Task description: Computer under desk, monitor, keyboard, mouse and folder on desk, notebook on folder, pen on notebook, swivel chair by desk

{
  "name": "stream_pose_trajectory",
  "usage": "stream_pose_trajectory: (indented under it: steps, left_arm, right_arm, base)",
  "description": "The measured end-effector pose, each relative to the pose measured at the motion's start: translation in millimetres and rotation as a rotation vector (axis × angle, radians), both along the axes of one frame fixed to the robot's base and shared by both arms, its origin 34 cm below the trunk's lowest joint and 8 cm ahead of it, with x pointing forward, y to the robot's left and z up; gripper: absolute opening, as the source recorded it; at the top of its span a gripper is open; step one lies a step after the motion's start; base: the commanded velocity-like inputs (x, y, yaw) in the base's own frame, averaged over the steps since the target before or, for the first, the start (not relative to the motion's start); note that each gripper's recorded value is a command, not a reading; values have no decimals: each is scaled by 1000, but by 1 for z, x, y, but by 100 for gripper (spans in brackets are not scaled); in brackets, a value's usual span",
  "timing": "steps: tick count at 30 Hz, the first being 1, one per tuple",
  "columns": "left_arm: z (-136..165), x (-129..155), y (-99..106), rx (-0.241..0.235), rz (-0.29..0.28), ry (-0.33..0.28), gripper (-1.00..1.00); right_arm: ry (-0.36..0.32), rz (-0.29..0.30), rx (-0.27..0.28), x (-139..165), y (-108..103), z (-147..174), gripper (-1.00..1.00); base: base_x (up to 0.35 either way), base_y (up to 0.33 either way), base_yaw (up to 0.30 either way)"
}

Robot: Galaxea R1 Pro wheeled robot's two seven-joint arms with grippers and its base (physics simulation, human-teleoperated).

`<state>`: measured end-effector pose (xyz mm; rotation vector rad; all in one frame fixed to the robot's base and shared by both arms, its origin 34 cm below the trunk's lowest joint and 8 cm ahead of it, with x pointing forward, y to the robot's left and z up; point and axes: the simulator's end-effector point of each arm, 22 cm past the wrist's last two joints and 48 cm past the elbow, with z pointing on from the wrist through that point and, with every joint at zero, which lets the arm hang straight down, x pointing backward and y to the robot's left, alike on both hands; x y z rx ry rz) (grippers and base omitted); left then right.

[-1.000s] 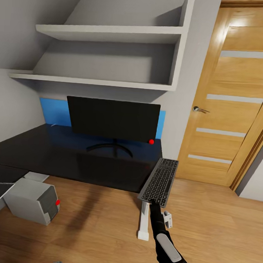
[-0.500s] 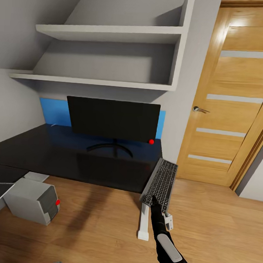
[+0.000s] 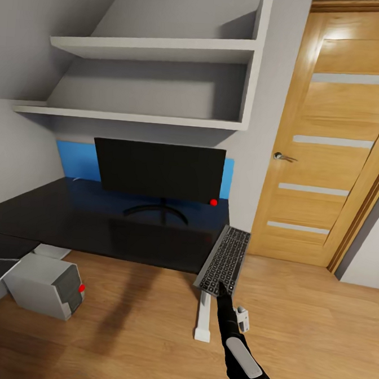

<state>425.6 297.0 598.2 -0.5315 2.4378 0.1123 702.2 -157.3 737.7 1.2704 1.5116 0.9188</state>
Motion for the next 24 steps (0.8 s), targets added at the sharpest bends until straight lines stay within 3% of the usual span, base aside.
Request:
stream_pose_trajectory:
  steps: [8, 14, 21, 24]
  left_arm:
    - [0, 0, 0, 0, 1, -1, 100]
    - [0, 0, 0, 0, 0, -1, 100]
    - [0, 0, 0, -1, 1, 0, 100]
    - [0, 0, 0, -1, 1, 0, 100]
  right_arm:
    - [0, 0, -1, 0, 0, 0, 100]
    - [0, 0, -1, 0, 0, 0, 100]
    - [0, -2, -1, 0, -1, 0, 100]
    - [19, -19, -23, 0, -19, -6, 100]
  base:
    - [-8, -21, 0]
    - [-62, -243, 0]
    - [-12, -56, 0]
    - [-1, -3, 0]
